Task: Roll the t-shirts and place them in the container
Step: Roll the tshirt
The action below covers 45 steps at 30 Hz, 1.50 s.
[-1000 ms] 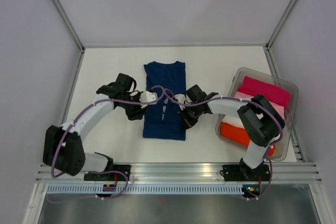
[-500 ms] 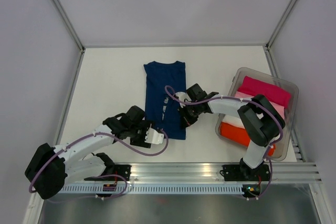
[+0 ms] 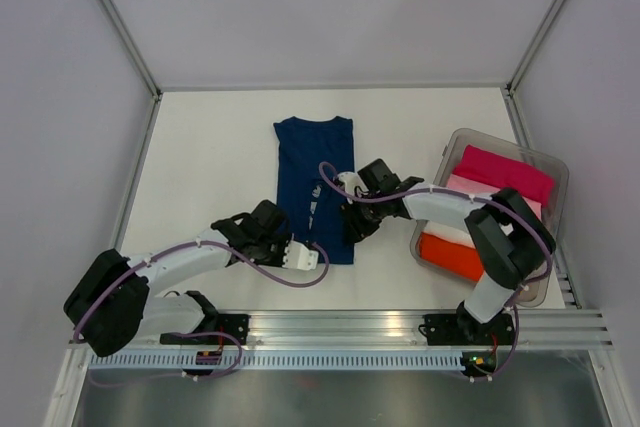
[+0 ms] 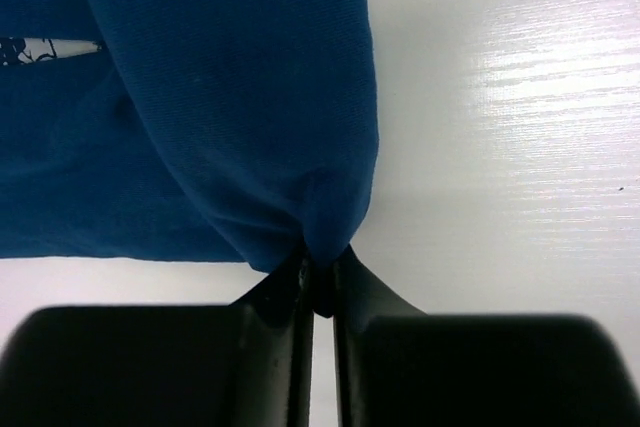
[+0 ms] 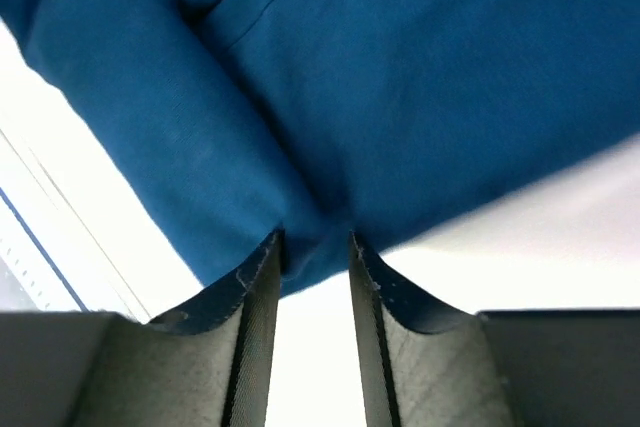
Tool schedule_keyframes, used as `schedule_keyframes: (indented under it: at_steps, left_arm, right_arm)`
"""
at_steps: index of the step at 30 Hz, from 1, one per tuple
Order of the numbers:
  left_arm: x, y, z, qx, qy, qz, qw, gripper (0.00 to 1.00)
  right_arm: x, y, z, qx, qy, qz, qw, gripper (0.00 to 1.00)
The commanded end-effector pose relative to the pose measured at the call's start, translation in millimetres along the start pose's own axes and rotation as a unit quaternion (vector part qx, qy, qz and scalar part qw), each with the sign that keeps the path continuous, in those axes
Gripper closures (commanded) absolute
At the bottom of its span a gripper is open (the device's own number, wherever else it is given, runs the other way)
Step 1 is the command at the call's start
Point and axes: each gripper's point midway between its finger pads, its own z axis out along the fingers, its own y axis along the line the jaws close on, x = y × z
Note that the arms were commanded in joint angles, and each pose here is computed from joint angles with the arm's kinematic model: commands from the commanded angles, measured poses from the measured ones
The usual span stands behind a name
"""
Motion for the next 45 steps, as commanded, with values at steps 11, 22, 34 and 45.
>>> schedule_keyframes:
  at_steps: [11,22,34,45]
  left_arm:
    - [-36,13,-28,0.044,-0.071,-0.091,0.992,0.98]
    - [-37,24,-34,0.052,-0.083,-0.116,0.988,0.98]
    - [-34,18,-35,0.061,-0.085,-0.125,0.987,0.98]
    - [-38,-22,-49,0.137,-0.099,-0.141,0.975,0.98]
  right_arm:
    - [-12,35,-77,0.147,-0.194,-0.359,0.901,0.44]
    - [-2,49,-52,0.236,-0.165,-0.499,0.817,0.27]
    - [9,36,-9,0.228,-0.105,-0.471,0.846,0.39]
    - [26,72,-25,0.106,-0.096,-0.439,0.887,0.98]
